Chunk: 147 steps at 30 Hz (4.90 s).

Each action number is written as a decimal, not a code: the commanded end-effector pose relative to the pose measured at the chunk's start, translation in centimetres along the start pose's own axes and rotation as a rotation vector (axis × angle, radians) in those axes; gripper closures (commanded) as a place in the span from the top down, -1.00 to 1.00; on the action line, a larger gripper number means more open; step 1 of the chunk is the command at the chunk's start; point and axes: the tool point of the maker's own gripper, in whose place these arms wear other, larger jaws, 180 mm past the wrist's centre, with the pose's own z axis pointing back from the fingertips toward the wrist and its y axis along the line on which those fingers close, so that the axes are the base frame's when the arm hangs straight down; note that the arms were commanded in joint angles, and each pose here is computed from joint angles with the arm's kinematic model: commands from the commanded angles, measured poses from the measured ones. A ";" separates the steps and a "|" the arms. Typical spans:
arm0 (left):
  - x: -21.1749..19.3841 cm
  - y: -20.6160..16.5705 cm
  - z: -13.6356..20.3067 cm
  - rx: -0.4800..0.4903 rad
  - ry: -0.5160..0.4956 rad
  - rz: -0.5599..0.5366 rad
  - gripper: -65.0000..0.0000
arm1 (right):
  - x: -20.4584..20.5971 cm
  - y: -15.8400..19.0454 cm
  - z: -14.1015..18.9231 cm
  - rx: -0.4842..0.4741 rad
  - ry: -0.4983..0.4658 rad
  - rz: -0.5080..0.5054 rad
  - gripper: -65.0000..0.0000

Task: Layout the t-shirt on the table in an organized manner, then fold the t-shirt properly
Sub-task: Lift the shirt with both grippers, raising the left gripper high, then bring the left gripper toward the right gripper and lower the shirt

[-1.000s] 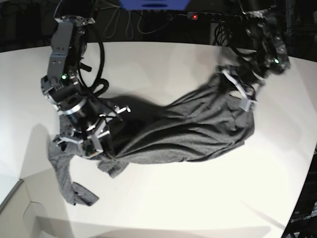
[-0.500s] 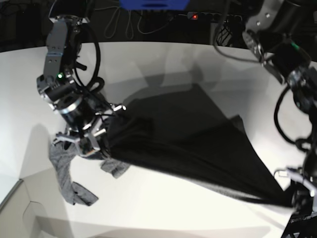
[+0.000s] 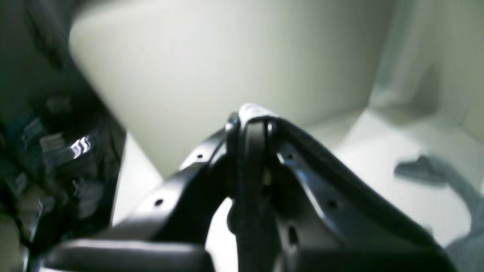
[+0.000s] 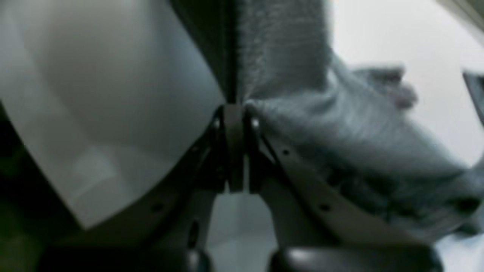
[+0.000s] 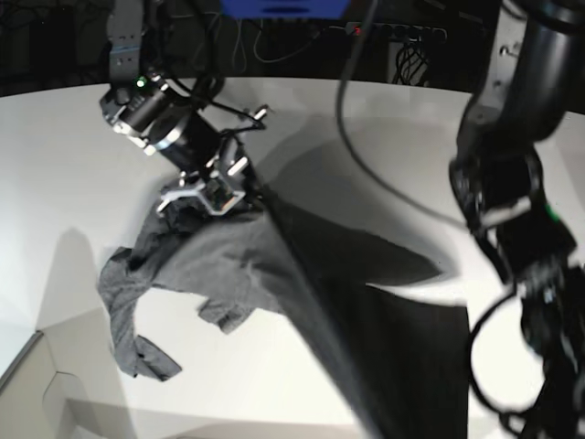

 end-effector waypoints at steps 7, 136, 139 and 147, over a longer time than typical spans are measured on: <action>9.6 -0.8 -2.5 -0.058 -0.194 0.010 -1.00 | 2.5 -6.5 1.0 -0.197 -0.073 -0.013 -1.00; -4.6 2.8 2.2 0.107 -0.016 0.176 -1.00 | -6.5 0.3 -6.1 0.067 0.158 -0.150 0.03; -6.1 3.8 4.6 0.148 -0.016 0.185 -1.00 | -8.3 -1.7 -5.2 0.007 0.188 -0.197 0.04; -14.0 4.7 11.8 0.222 0.089 0.266 -1.00 | -9.1 -3.9 -4.7 -0.047 0.198 -0.226 0.39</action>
